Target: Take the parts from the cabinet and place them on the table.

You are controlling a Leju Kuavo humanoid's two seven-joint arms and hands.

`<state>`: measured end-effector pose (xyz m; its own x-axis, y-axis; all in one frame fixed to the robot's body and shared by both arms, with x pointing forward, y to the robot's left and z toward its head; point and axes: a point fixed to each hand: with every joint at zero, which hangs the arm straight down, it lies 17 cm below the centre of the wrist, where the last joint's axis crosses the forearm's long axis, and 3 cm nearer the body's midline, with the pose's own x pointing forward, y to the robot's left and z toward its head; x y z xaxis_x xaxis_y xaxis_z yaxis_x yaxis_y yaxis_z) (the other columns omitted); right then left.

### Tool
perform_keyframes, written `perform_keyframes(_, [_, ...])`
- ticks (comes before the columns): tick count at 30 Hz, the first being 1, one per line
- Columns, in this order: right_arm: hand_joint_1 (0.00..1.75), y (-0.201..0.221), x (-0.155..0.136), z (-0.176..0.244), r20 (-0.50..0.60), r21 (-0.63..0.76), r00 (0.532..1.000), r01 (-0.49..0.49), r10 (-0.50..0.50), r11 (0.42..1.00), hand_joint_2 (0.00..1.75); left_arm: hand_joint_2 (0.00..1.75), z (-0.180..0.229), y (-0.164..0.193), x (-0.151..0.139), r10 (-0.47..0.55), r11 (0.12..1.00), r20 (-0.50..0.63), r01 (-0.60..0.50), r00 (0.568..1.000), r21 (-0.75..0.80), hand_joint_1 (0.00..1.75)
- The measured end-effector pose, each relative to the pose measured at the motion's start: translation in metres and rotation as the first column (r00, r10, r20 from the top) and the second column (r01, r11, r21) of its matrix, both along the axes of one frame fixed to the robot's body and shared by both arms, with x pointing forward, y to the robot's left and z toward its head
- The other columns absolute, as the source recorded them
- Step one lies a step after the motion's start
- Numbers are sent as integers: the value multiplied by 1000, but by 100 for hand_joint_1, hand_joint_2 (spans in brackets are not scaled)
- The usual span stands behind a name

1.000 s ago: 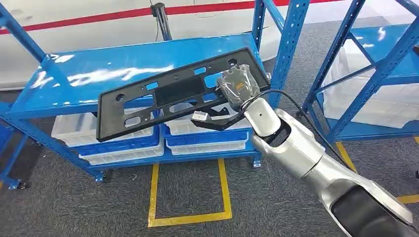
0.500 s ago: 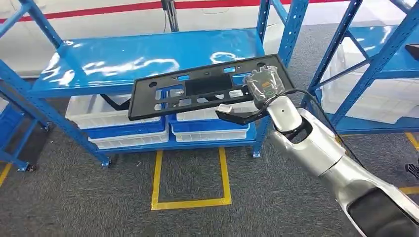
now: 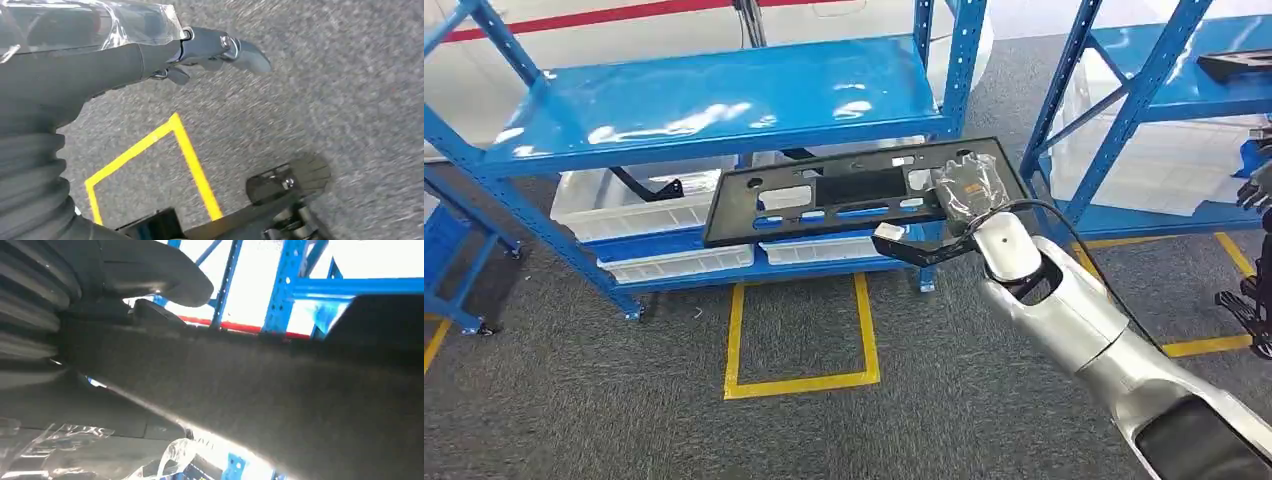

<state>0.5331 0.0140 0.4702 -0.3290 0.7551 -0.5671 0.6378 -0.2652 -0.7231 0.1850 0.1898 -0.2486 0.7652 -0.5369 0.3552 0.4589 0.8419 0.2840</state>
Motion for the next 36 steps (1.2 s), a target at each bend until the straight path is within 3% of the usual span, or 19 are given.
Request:
perform_keyframes(10, [175, -8, 1, 1, -25, 29, 1000, 17, -17, 999, 175, 175, 5, 0, 14, -5, 1000, 35, 5, 999, 0, 0])
perform_keyframes(20, [175, -29, 11, -12, -112, 77, 993, 46, -37, 996, 175, 175, 4, -7, 9, -15, 1000, 26, 15, 1000, -5, 0])
perform_keyframes(36, [175, -47, 19, -4, -113, 108, 992, 77, -65, 991, 175, 175, 3, -4, 6, -29, 1000, 21, 29, 999, 5, 0])
